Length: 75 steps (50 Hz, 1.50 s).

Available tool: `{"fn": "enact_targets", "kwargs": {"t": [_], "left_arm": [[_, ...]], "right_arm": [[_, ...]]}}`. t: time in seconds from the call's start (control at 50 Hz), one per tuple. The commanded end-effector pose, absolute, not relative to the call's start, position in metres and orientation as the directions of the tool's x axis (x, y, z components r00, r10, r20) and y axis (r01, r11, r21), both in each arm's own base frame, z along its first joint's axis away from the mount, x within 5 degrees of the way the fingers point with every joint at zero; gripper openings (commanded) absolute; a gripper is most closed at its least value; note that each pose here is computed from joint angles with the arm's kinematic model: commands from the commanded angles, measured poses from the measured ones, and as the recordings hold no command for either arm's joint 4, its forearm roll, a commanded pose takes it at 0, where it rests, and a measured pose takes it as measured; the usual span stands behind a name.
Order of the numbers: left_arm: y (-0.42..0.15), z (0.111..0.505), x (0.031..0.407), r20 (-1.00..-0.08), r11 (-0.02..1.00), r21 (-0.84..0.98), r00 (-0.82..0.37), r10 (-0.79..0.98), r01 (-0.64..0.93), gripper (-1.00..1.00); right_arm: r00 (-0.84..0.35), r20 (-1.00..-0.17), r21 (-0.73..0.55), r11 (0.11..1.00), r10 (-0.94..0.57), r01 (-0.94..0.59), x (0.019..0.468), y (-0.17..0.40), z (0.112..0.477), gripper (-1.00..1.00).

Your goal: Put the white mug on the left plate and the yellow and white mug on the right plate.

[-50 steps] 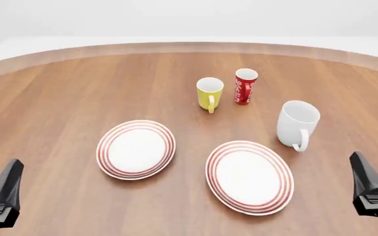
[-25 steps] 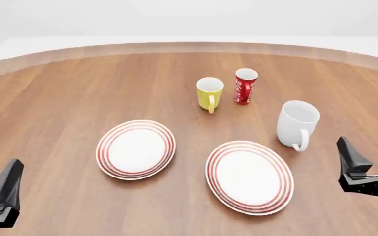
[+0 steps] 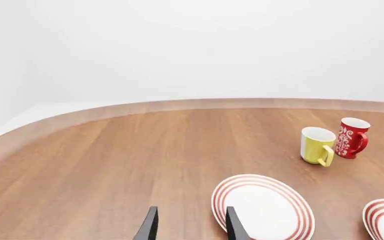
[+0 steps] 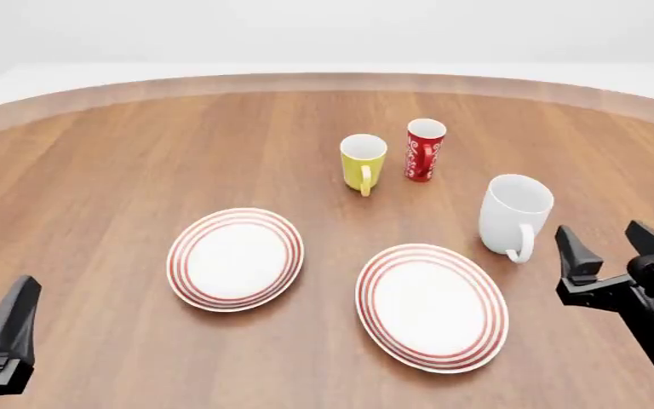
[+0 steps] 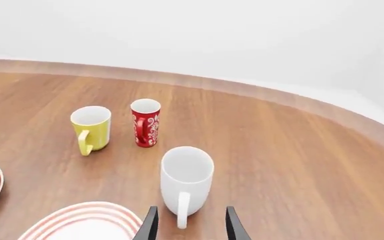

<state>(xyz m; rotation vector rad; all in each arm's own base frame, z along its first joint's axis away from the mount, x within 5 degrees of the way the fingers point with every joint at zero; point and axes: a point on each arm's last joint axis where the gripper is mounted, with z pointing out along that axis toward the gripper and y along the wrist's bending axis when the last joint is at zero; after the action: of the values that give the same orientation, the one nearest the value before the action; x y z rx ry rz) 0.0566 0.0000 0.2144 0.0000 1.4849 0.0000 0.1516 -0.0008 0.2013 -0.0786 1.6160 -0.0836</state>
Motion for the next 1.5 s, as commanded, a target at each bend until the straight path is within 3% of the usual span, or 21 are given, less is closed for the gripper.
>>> {"fn": "enact_targets", "kwargs": {"t": [0.02, 1.5], "left_arm": [[0.000, 0.214, 0.057, -0.996, 1.000, 0.000, 0.086, 0.000, 0.000, 1.00], [0.000, 0.214, 0.057, -0.996, 1.000, 0.000, 0.086, 0.000, 0.000, 1.00]], "right_arm": [[-0.077, -0.991, -0.108, 0.994, -0.108, -0.005, 0.167, 0.000, 0.190, 1.00], [-0.219, -0.972, -0.081, 0.996, -0.084, -0.020, 0.236, 0.000, 0.128, 1.00]]}}
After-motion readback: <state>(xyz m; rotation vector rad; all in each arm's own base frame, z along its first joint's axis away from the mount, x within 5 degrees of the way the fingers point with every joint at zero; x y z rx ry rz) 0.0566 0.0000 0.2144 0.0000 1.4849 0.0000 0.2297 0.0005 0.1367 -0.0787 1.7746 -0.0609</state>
